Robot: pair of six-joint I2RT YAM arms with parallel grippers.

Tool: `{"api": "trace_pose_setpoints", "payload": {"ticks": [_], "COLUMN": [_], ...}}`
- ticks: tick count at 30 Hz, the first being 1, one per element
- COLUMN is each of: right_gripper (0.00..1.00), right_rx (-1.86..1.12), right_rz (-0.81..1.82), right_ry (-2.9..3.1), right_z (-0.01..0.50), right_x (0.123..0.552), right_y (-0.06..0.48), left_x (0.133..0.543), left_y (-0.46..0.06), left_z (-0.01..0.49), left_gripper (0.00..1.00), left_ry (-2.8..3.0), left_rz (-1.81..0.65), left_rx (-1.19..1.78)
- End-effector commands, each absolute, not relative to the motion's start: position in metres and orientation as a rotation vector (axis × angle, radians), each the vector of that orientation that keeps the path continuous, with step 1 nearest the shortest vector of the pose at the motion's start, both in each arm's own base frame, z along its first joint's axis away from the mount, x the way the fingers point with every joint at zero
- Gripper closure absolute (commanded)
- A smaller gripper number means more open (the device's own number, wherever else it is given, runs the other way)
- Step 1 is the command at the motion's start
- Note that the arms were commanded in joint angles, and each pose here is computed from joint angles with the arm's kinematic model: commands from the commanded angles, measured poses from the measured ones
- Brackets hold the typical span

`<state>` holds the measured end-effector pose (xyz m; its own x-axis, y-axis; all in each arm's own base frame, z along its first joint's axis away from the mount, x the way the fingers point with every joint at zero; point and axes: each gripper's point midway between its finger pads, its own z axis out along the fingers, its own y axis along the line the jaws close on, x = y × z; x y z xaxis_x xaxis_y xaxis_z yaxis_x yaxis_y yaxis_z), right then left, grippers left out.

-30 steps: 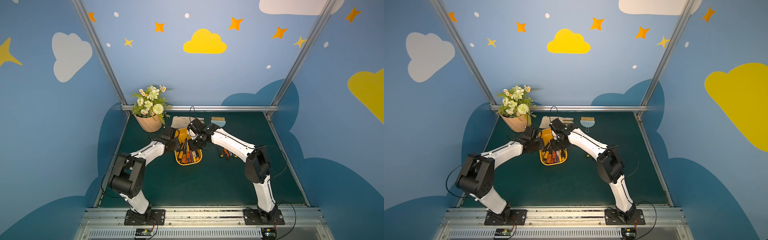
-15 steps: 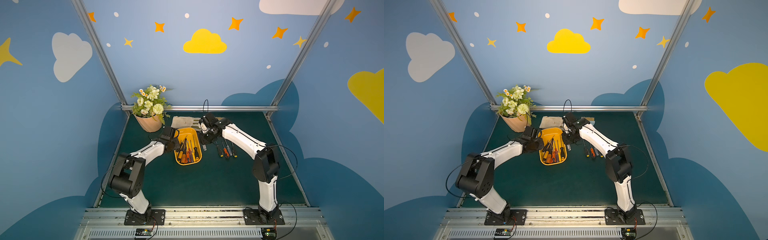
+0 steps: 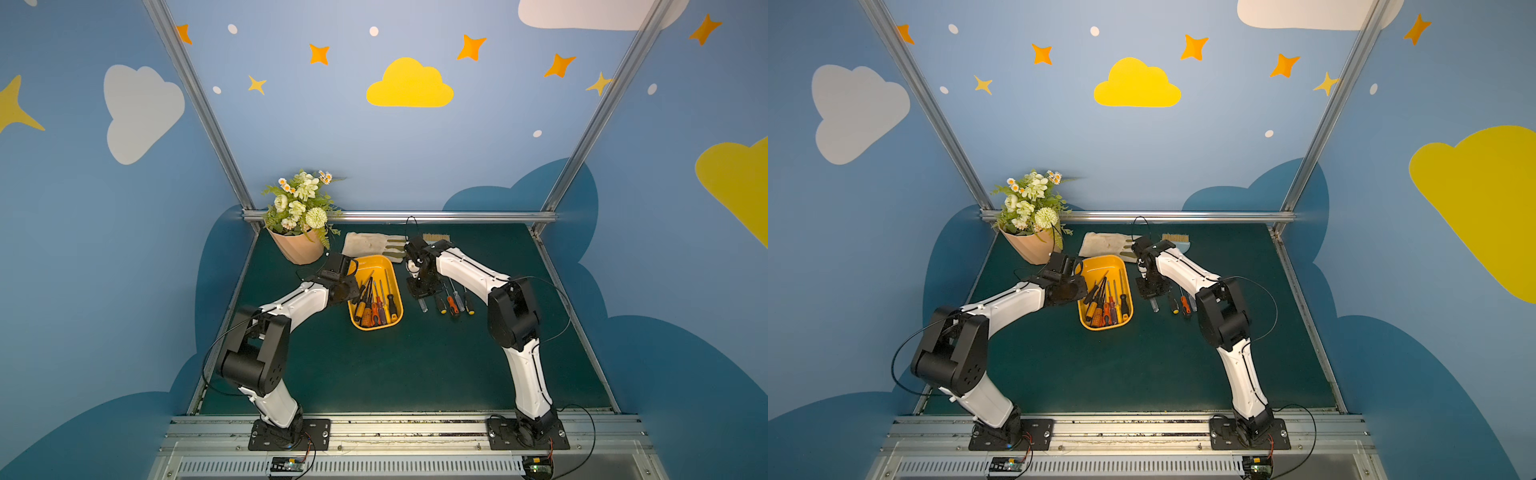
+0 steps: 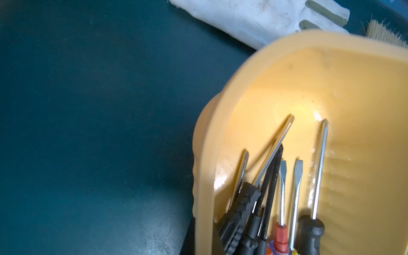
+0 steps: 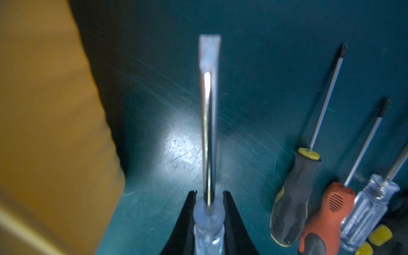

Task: Take out the screwdriver from the storage box
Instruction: Place the screwdriver at the center of the board.

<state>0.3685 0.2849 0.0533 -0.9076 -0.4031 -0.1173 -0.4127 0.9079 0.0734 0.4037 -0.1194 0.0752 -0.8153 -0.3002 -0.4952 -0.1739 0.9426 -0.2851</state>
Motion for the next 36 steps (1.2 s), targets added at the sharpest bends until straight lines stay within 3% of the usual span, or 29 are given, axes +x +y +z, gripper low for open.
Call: {"api": "trace_pose_setpoints", "payload": {"ticks": [1, 6, 19, 29, 36], "right_gripper": [1.0, 1.0, 1.0, 0.73, 0.72], "right_rx": [-0.644, -0.644, -0.64, -0.614, -0.551], "right_rz": [0.034, -0.131, -0.206, -0.193, -0.205], "right_ry": [3.013, 3.05, 3.091, 3.117, 3.151], "right_z": [0.05, 0.039, 0.025, 0.018, 0.012], "right_x": [0.368, 0.369, 0.368, 0.367, 0.368], "right_y": [0.271, 0.255, 0.241, 0.241, 0.23], "left_x": [0.421, 0.42, 0.419, 0.418, 0.418], "left_y": [-0.123, -0.123, -0.124, -0.123, -0.123], "left_z": [0.107, 0.106, 0.106, 0.104, 0.103], "left_gripper": [0.98, 0.98, 0.98, 0.97, 0.98], "left_ry": [2.445, 2.447, 2.453, 2.457, 2.461], "left_rz": [-0.361, -0.361, -0.365, -0.362, -0.359], "left_rx": [-0.326, -0.326, -0.329, -0.333, -0.331]}}
